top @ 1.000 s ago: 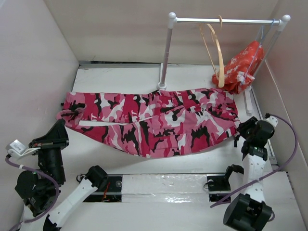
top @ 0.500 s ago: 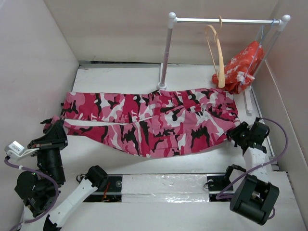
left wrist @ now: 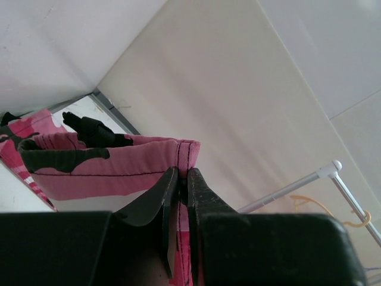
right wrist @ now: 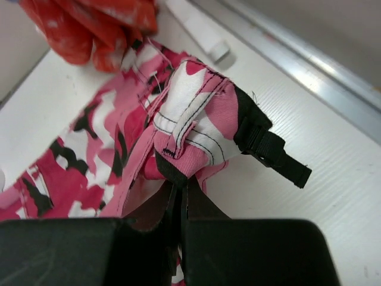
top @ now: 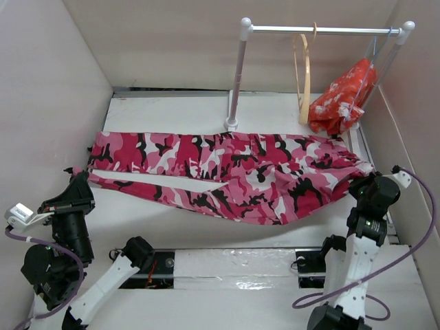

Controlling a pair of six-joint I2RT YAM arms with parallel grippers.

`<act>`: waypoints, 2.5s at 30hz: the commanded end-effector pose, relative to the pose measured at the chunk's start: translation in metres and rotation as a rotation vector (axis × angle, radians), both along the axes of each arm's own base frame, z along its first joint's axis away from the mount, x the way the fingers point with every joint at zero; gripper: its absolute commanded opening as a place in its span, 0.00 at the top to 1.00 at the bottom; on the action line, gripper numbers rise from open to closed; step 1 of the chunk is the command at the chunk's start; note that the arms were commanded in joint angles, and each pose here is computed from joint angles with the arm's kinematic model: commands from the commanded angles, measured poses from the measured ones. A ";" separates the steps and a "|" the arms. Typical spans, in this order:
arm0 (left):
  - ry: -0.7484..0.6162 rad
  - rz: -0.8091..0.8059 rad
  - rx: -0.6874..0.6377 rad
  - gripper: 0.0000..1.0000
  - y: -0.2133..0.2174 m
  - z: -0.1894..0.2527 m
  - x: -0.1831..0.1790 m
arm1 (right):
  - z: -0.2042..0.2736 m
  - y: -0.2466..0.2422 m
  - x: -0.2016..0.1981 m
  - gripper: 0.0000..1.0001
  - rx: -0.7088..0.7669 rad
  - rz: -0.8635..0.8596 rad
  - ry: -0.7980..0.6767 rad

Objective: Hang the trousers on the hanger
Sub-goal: Fold the trousers at the center of the board.

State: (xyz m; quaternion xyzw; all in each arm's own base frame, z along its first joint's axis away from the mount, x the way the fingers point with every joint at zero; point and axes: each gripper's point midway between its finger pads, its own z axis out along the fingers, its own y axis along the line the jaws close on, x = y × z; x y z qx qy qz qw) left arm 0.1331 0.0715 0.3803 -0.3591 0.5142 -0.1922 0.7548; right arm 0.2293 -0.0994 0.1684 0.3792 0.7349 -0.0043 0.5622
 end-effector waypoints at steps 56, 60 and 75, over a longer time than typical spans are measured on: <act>0.998 0.785 0.124 1.00 0.147 -0.159 0.248 | 0.056 -0.043 0.184 1.00 -0.067 0.050 0.026; 1.005 0.764 0.156 1.00 0.146 -0.166 0.276 | 0.039 -0.045 0.213 1.00 -0.080 0.049 0.088; 1.041 0.700 0.267 0.88 0.148 -0.187 0.359 | 0.023 -0.042 0.269 0.68 -0.051 0.073 0.054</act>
